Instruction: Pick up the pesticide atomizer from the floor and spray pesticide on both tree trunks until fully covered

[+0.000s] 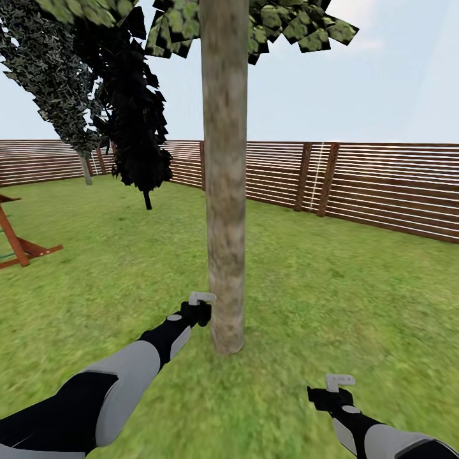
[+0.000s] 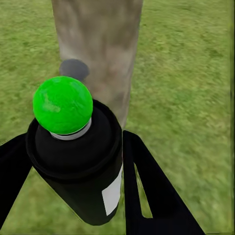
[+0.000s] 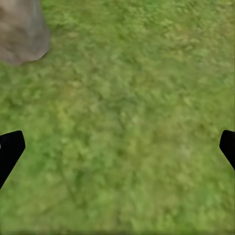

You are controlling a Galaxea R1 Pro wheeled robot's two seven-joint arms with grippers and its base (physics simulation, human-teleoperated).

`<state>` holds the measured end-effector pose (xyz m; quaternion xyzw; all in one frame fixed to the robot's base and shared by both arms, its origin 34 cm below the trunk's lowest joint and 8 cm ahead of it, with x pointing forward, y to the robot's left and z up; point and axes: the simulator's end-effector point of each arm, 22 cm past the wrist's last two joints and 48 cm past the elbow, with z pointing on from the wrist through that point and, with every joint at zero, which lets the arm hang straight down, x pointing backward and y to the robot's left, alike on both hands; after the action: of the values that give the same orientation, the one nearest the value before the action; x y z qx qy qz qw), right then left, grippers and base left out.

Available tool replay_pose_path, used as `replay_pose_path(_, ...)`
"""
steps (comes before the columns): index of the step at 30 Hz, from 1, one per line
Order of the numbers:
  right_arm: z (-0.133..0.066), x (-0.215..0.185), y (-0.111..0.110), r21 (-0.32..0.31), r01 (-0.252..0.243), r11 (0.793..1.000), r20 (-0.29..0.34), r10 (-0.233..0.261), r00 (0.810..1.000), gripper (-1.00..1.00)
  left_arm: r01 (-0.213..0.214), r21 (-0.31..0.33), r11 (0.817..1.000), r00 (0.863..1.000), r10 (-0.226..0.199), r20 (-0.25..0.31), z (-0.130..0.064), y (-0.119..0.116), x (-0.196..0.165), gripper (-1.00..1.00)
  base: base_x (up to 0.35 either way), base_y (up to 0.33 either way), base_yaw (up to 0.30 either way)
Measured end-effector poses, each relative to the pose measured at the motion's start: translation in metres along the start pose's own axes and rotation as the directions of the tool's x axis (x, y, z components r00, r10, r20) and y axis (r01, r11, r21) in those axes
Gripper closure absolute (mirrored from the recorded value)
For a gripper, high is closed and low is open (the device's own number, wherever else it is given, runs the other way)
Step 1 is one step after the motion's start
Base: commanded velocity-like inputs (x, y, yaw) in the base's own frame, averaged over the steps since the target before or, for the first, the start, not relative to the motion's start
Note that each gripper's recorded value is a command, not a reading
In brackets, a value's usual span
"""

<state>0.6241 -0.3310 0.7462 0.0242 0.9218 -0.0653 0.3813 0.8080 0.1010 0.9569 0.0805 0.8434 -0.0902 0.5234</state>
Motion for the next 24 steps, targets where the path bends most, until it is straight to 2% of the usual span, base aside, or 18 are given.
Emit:
replay_pose_path(3,0.0,0.0,0.0,0.0,0.0,1.0,0.0,0.0,1.0,-1.0,-0.001,0.085,0.996,1.0,0.002,-0.006,-0.001,-0.019,0.002,1.0,0.0,0.0,0.0)
replay_pose_path(6,0.0,0.0,0.0,0.0,0.0,1.0,0.0,0.0,1.0,-1.0,-0.001,0.12,0.993,1.0,0.002,-0.006,-0.002,-0.026,0.002,1.0,0.0,0.0,0.0)
replay_pose_path(19,0.0,0.0,0.0,0.0,-0.001,1.0,0.0,0.001,1.0,-1.0,-0.001,0.132,0.991,1.0,0.002,-0.006,-0.002,-0.029,0.003,1.0,0.139,0.0,0.0)
replay_pose_path(24,0.0,0.0,0.0,0.0,0.0,1.0,0.0,0.0,1.0,-1.0,-0.001,0.132,0.991,1.0,0.002,-0.006,-0.002,-0.029,0.003,1.0,0.028,0.0,0.0)
